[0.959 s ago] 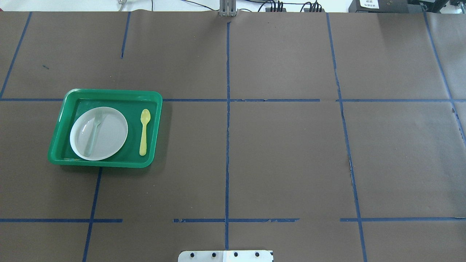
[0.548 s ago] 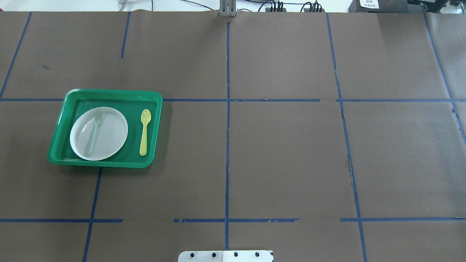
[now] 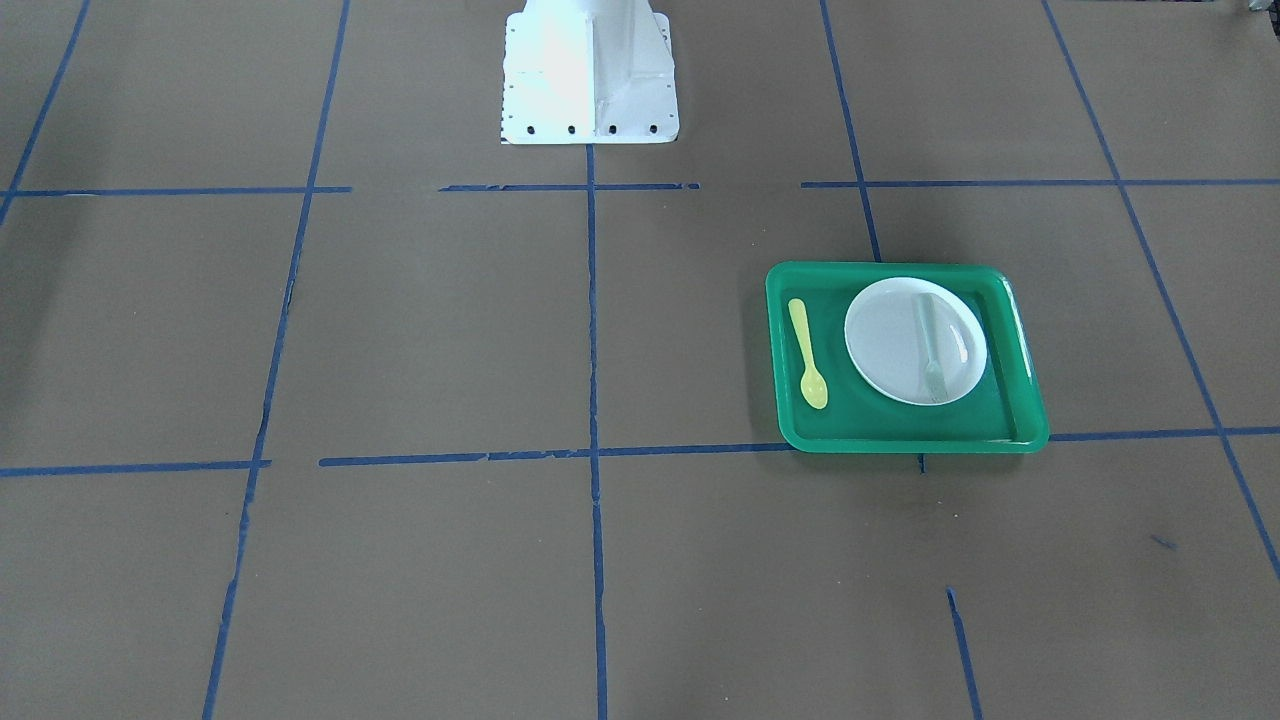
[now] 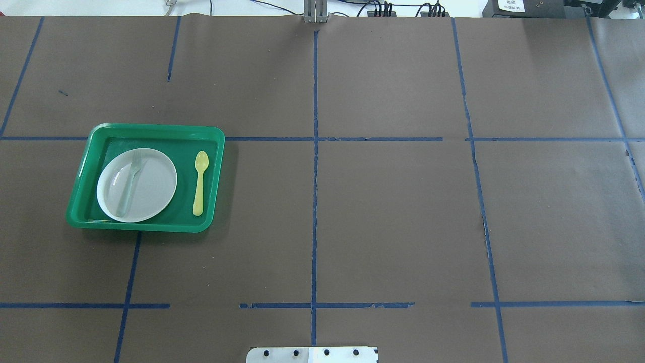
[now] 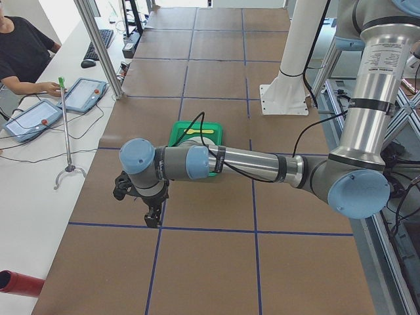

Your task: Place spoon

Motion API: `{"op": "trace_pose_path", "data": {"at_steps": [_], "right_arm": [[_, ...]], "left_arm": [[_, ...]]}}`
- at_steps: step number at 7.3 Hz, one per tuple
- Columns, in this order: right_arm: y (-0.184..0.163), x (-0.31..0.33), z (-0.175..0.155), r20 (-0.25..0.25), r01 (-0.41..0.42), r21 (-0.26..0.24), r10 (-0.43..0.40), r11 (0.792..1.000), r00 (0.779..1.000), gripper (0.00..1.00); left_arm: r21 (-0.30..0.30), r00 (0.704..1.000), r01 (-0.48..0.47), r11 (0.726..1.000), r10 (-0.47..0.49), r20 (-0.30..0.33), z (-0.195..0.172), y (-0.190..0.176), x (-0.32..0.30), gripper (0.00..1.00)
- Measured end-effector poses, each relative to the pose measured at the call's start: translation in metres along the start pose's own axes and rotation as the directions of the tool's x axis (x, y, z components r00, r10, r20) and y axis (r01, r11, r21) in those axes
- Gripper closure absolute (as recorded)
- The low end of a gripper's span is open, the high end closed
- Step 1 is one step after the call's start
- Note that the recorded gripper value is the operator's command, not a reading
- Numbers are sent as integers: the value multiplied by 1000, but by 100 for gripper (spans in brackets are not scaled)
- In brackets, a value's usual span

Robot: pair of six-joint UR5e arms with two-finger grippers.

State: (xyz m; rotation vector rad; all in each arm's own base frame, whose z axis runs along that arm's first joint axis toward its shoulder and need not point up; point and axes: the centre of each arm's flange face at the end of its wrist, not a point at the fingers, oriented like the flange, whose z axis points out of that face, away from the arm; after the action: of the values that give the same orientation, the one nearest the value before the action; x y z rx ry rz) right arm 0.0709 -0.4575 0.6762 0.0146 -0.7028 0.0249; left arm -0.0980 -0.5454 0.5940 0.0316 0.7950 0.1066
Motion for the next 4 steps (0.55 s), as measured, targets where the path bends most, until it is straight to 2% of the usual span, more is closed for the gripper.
{"op": "trace_pose_path", "data": {"at_steps": [2, 4], "right_arm": [[0, 0, 0, -1, 0, 0, 0, 1000, 1000, 0], [0, 0, 0, 0, 0, 0, 0, 1000, 1000, 0]], "left_arm": [[-18, 1000, 5, 1000, -5, 1, -2, 9, 6, 0], [-32, 1000, 18, 999, -18, -7, 9, 35, 2, 0]]}}
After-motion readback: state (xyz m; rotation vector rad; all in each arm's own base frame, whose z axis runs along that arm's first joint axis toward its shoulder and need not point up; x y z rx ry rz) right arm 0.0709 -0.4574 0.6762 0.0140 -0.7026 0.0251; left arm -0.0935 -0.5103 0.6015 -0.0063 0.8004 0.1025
